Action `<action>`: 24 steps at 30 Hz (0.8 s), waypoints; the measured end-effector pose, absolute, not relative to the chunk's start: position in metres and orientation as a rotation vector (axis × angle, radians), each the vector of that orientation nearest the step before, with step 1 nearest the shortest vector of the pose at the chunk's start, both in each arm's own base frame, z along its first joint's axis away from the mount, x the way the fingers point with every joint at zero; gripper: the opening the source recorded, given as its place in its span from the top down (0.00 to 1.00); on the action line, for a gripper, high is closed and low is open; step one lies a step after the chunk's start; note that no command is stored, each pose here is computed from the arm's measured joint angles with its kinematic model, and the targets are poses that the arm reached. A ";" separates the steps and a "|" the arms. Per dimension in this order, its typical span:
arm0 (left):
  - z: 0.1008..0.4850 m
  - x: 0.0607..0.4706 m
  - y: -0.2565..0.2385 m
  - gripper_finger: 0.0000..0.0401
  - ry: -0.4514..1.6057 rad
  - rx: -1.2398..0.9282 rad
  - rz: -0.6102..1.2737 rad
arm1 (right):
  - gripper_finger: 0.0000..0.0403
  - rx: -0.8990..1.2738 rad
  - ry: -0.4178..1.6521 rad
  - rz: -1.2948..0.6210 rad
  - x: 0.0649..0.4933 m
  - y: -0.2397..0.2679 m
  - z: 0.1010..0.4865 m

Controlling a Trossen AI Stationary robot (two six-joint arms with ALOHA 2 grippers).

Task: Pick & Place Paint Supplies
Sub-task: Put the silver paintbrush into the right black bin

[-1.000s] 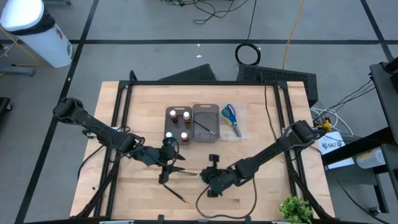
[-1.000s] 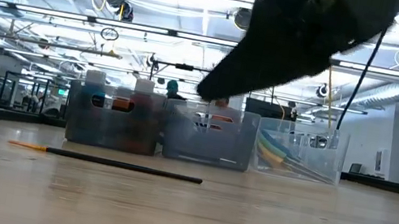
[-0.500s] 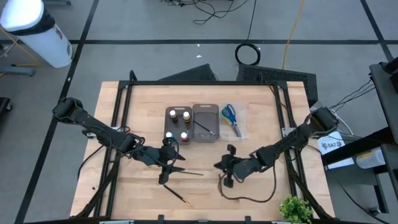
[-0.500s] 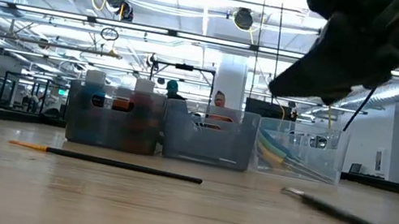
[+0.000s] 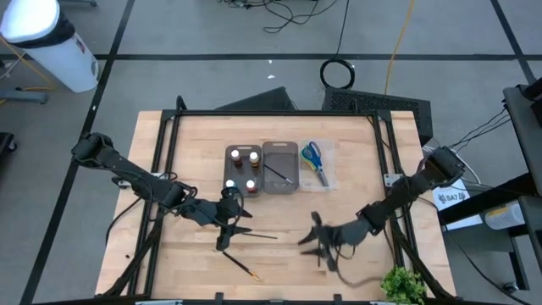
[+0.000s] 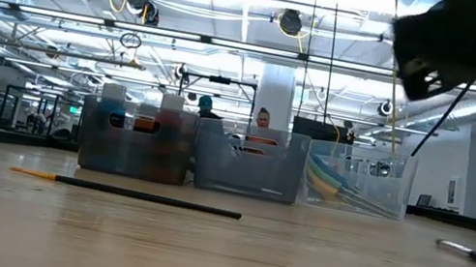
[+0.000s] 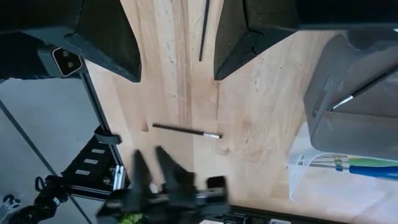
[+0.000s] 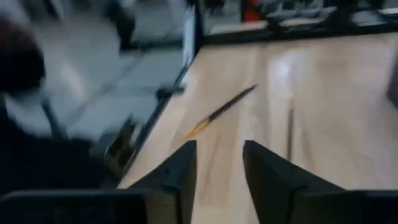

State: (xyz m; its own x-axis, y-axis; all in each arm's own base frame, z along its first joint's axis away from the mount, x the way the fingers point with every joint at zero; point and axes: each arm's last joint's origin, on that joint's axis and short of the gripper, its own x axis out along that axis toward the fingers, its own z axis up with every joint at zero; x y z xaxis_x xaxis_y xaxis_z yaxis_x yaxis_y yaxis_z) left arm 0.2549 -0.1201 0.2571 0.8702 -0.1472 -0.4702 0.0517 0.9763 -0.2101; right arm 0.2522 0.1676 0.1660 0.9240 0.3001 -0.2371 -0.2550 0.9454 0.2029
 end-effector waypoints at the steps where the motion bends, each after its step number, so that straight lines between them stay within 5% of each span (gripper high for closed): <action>1: 0.257 0.255 -0.120 0.47 0.505 -0.190 -0.106 | 0.69 0.119 0.304 0.290 0.252 0.175 0.167; 5: 0.257 0.255 -0.120 0.47 0.505 -0.181 -0.108 | 0.73 -0.047 0.576 0.236 0.256 0.202 0.183; 12: 0.257 0.255 -0.120 0.47 0.506 -0.180 -0.108 | 0.97 -0.129 1.019 0.113 0.233 0.229 0.194; 24: 0.257 0.255 -0.120 0.47 0.506 -0.182 -0.105 | 1.00 -0.016 1.324 0.203 0.198 0.227 0.160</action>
